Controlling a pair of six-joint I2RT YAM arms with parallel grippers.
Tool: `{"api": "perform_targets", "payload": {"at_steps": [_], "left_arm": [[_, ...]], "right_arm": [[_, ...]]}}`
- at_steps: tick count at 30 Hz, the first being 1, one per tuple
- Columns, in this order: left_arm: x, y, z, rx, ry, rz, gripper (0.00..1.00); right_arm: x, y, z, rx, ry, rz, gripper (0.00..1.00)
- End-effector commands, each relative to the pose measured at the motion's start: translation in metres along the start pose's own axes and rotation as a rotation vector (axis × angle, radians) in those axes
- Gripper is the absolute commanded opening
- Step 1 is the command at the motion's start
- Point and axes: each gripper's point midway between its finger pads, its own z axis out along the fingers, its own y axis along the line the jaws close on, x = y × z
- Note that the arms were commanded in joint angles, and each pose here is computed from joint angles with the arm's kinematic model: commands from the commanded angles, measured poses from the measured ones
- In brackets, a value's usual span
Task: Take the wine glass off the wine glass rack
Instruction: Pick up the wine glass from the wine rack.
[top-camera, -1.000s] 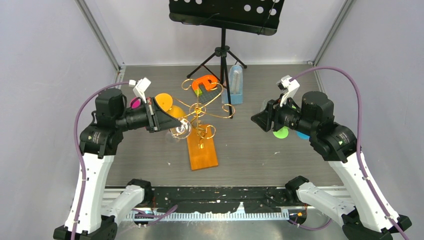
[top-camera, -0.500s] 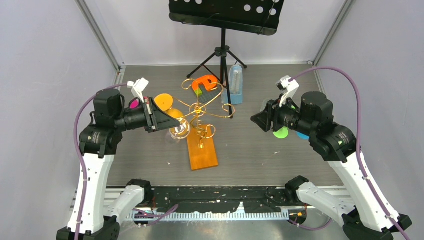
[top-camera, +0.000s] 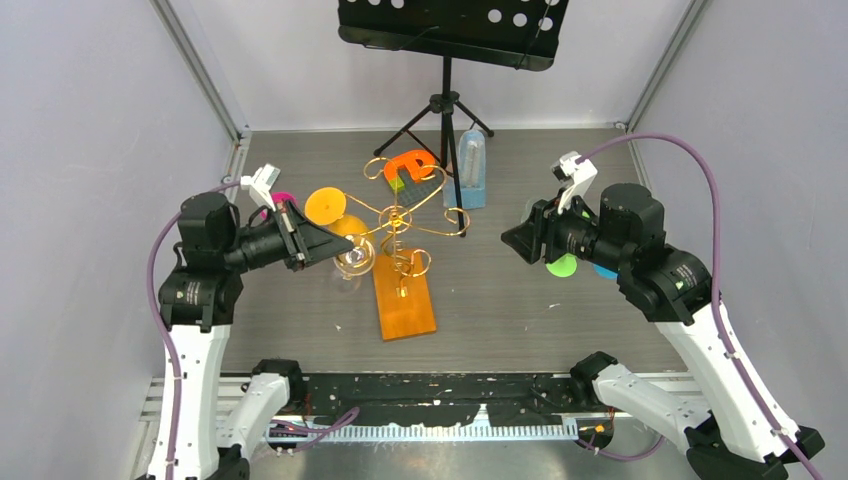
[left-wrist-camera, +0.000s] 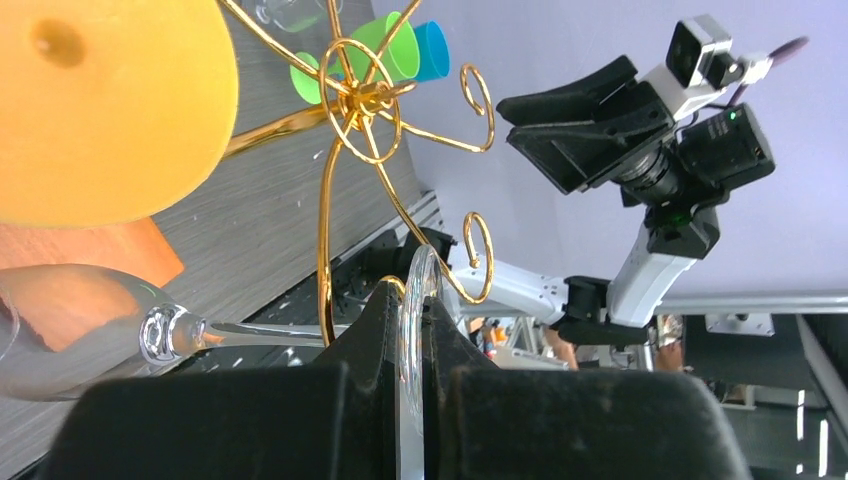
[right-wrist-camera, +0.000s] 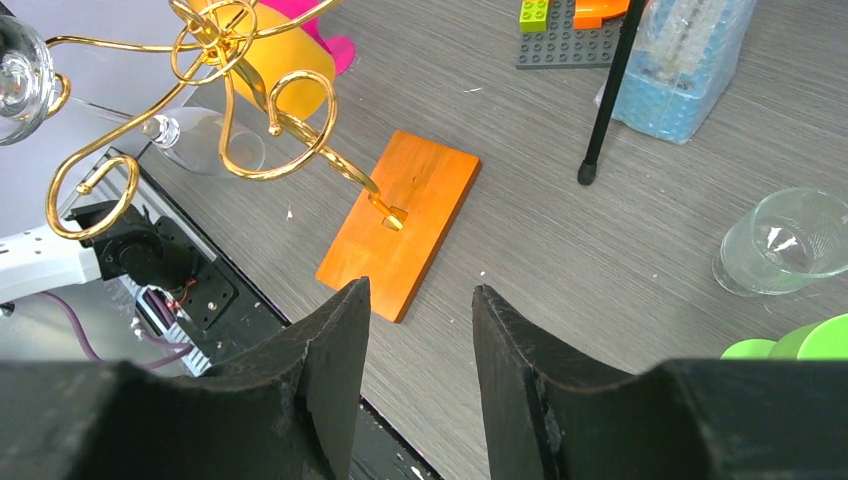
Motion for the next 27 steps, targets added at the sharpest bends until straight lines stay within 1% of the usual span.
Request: {"api": "perform_targets", "payload": {"at_steps": [1, 6, 7, 9, 15, 20, 27], "left_arm": [[-0.015, -0.019, -0.003, 0.089, -0.072, 0.013, 0.00], [-0.023, -0.021, -0.003, 0.120, -0.138, -0.027, 0.00], [-0.029, -0.018, -0.005, 0.112, -0.172, -0.041, 0.00], [-0.032, -0.018, -0.007, 0.114, -0.203, -0.054, 0.00], [-0.036, -0.014, -0.011, 0.100, -0.258, -0.078, 0.00], [-0.037, -0.010, -0.012, 0.086, -0.279, -0.099, 0.00], [-0.030, -0.013, -0.013, 0.110, -0.255, -0.096, 0.00]], "right_arm": [[-0.021, 0.004, -0.004, 0.001, -0.062, -0.013, 0.48], [-0.023, 0.004, -0.005, 0.005, -0.065, -0.019, 0.48], [-0.023, 0.004, -0.005, 0.006, -0.066, -0.020, 0.48], [-0.022, 0.004, -0.005, 0.006, -0.065, -0.020, 0.48], [-0.021, 0.003, -0.004, 0.008, -0.061, -0.022, 0.48], [-0.022, 0.003, -0.004, 0.011, -0.061, -0.029, 0.48], [-0.019, 0.002, -0.002, 0.009, -0.051, -0.028, 0.48]]}}
